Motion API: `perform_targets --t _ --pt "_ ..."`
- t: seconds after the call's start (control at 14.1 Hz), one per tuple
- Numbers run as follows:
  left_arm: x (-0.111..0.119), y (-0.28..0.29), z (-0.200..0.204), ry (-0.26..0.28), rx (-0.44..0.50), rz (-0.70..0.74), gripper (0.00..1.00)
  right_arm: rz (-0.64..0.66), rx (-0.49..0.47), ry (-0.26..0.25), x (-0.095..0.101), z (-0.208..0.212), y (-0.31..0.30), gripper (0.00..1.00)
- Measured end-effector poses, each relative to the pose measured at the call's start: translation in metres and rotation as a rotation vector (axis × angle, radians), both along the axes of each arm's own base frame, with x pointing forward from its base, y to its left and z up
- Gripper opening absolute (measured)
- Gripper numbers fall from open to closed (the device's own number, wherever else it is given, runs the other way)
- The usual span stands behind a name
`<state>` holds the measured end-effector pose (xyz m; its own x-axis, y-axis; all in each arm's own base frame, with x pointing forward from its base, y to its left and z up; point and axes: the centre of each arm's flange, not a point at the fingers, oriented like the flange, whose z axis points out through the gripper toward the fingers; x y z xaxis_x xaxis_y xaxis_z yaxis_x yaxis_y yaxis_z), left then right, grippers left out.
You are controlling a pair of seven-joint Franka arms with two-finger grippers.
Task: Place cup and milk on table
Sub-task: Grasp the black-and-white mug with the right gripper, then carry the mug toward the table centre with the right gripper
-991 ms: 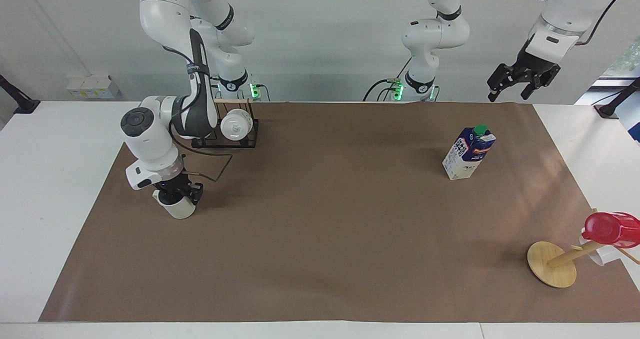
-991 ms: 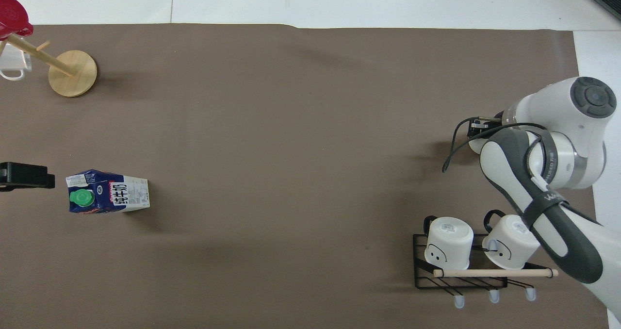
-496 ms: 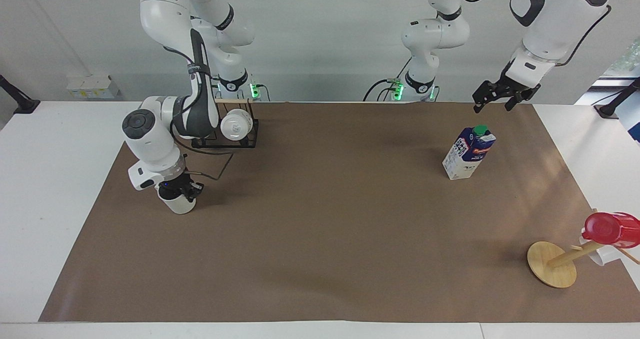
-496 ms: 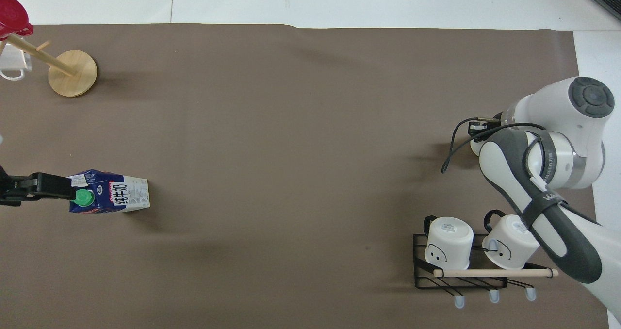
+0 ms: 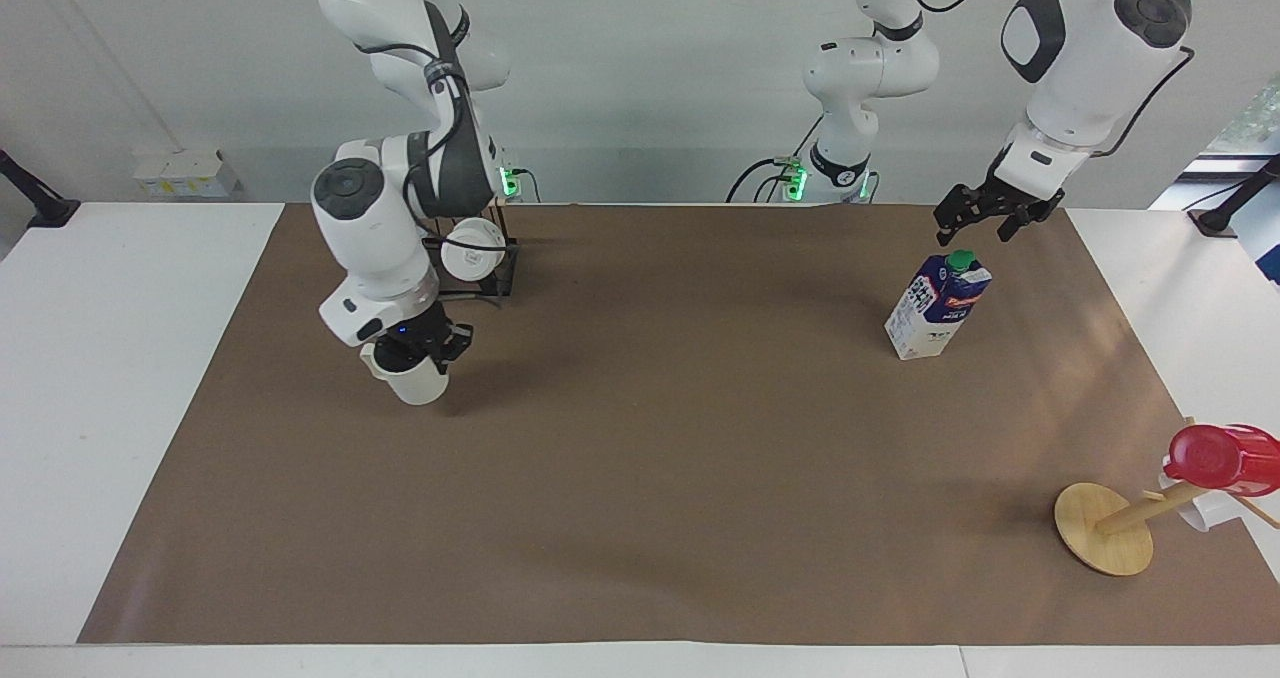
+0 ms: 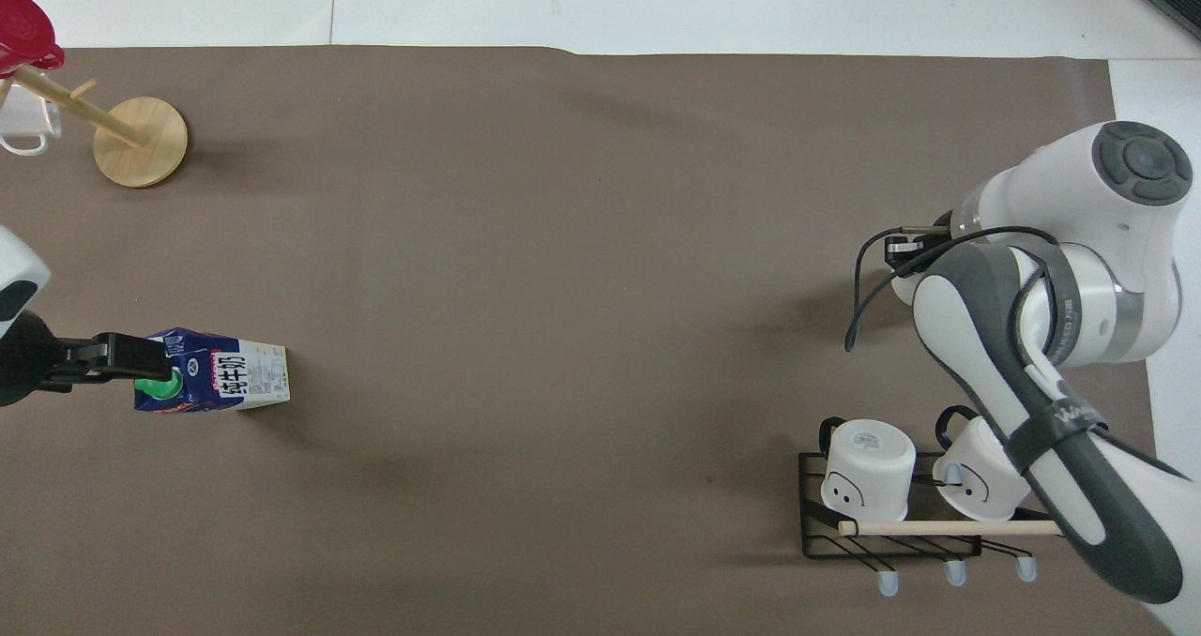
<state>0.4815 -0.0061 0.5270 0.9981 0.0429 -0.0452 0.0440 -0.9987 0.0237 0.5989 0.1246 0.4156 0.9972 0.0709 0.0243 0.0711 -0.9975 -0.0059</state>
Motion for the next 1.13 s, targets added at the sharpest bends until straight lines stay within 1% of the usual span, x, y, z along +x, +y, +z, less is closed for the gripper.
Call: perform_targets --t 0.21,0.42,0.5,0.57,0.71,0.85,0.99,1.13 --pt "-0.001 0.0 -0.011 -0.006 0.0 -0.007 1.0 0.071 0.024 -0.023 -0.019 0.014 0.089 0.04" --pt "-0.002 0.0 -0.026 -0.014 -0.001 -0.036 1.0 0.142 0.069 -0.031 -0.05 0.026 0.17 0.04" --pt "-0.003 0.001 -0.029 -0.015 -0.001 -0.056 1.0 0.153 0.079 -0.034 -0.063 0.031 0.197 0.04" --pt "-0.003 0.001 -0.03 -0.016 -0.002 -0.073 1.0 0.132 0.086 -0.029 -0.08 0.031 0.226 0.04" --pt "-0.005 0.001 -0.032 -0.014 -0.002 -0.087 1.0 0.018 0.093 -0.015 -0.117 0.016 0.288 0.04" --pt "-0.008 0.001 -0.043 -0.008 -0.003 -0.092 1.0 -0.026 0.064 -0.016 -0.143 -0.007 0.329 0.04" --pt "-0.009 0.001 -0.055 -0.02 -0.001 -0.094 1.0 -0.031 0.064 -0.009 -0.158 -0.031 0.354 0.04" --pt "-0.009 0.001 -0.057 -0.029 -0.001 -0.094 1.0 -0.059 0.064 -0.002 -0.16 -0.042 0.36 0.04"
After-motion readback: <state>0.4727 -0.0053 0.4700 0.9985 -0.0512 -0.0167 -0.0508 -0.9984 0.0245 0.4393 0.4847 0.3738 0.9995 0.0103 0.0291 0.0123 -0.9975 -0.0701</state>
